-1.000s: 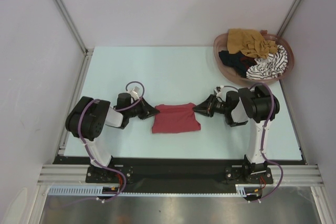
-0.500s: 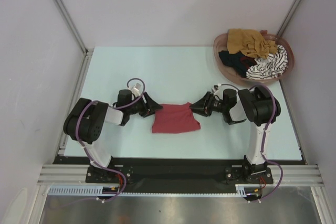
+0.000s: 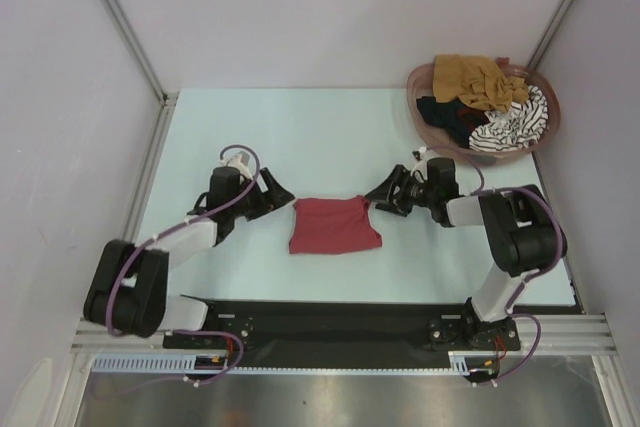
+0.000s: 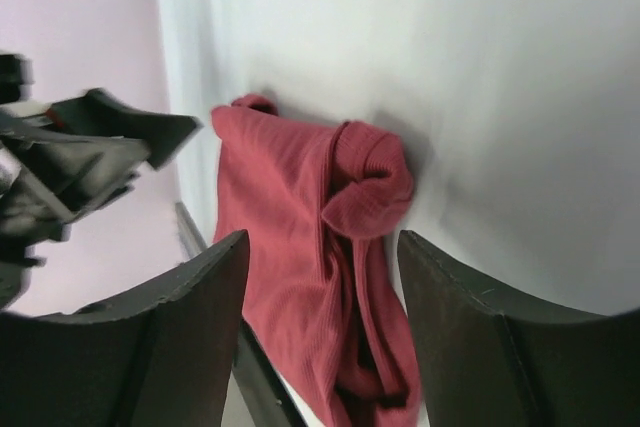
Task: Fold and stack the tank tops
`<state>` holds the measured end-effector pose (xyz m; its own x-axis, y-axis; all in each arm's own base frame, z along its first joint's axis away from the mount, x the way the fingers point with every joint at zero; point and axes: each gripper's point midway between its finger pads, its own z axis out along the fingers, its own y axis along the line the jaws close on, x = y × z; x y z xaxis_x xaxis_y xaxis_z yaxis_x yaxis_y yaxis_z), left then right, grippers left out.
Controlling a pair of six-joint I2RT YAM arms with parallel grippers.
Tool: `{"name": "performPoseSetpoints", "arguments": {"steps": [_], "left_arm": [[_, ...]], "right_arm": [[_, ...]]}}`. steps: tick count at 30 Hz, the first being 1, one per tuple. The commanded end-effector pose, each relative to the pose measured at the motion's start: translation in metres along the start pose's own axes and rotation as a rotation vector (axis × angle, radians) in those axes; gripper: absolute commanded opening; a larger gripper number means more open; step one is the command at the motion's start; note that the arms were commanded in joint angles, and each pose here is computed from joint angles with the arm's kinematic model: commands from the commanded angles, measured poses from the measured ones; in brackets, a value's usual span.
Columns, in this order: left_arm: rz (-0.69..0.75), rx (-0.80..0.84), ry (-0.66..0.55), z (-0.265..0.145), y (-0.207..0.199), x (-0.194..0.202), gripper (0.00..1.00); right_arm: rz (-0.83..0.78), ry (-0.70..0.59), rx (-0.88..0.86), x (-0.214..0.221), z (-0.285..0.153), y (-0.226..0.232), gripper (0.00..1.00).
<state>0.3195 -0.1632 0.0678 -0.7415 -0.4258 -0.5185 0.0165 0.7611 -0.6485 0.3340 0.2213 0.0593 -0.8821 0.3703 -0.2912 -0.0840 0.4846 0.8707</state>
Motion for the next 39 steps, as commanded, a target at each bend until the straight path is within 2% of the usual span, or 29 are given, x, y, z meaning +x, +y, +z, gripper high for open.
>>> {"name": "performPoseSetpoints", "arguments": {"steps": [1, 4, 5, 6, 7, 8, 10, 19, 25, 28, 31, 34, 35, 36, 38, 39], "left_arm": [[0.069, -0.088, -0.015, -0.024, 0.006, 0.007, 0.88], [0.104, -0.137, -0.002, -0.041, 0.002, 0.026, 0.89], [0.103, -0.150, 0.002, -0.045, 0.002, 0.032, 0.89], [0.122, -0.165, 0.009, -0.051, 0.001, 0.041, 0.90], [0.123, -0.184, 0.032, -0.055, 0.006, 0.051, 0.95], [0.127, -0.176, 0.024, -0.056, 0.001, 0.052, 0.96], [0.138, -0.169, 0.055, -0.059, 0.003, 0.067, 0.96], [0.104, -0.109, 0.112, -0.054, 0.008, 0.104, 0.88], [0.103, -0.023, 0.093, -0.046, -0.011, 0.105, 0.85], [0.115, -0.009, 0.084, -0.044, -0.015, 0.105, 0.84], [0.121, -0.006, 0.089, -0.042, -0.016, 0.105, 0.74], [0.121, 0.012, 0.100, -0.040, -0.018, 0.108, 0.54], [0.122, 0.016, 0.104, -0.038, -0.018, 0.110, 0.51], [0.122, 0.027, 0.111, -0.038, -0.020, 0.111, 0.50], [0.125, 0.041, 0.122, -0.036, -0.021, 0.115, 0.44], [0.127, 0.052, 0.129, -0.035, -0.023, 0.116, 0.42]], "right_arm": [[-0.146, -0.011, 0.184, 0.001, -0.010, -0.005, 0.67], [-0.230, -0.002, 0.299, 0.016, -0.023, -0.002, 0.71], [-0.275, 0.009, 0.299, 0.025, -0.024, 0.010, 0.76], [-0.267, 0.052, 0.350, 0.038, -0.030, 0.004, 0.86], [-0.309, 0.055, 0.366, 0.045, -0.031, 0.008, 0.92], [-0.307, 0.059, 0.395, 0.047, -0.034, 0.002, 0.96], [-0.331, 0.080, 0.437, 0.061, -0.040, 0.001, 0.96], [-0.311, 0.101, 0.476, 0.086, -0.050, -0.013, 0.76], [-0.308, 0.140, 0.391, 0.094, -0.037, -0.007, 0.62], [-0.320, 0.144, 0.363, 0.095, -0.033, -0.004, 0.59], [-0.328, 0.148, 0.346, 0.096, -0.032, 0.000, 0.54], [-0.321, 0.168, 0.306, 0.102, -0.032, 0.005, 0.45], [-0.310, 0.174, 0.297, 0.105, -0.032, 0.005, 0.41], [-0.300, 0.188, 0.284, 0.109, -0.033, 0.006, 0.32], [-0.291, 0.175, 0.250, 0.109, -0.030, 0.012, 0.23], [-0.277, 0.189, 0.245, 0.114, -0.031, 0.010, 0.12]]}}
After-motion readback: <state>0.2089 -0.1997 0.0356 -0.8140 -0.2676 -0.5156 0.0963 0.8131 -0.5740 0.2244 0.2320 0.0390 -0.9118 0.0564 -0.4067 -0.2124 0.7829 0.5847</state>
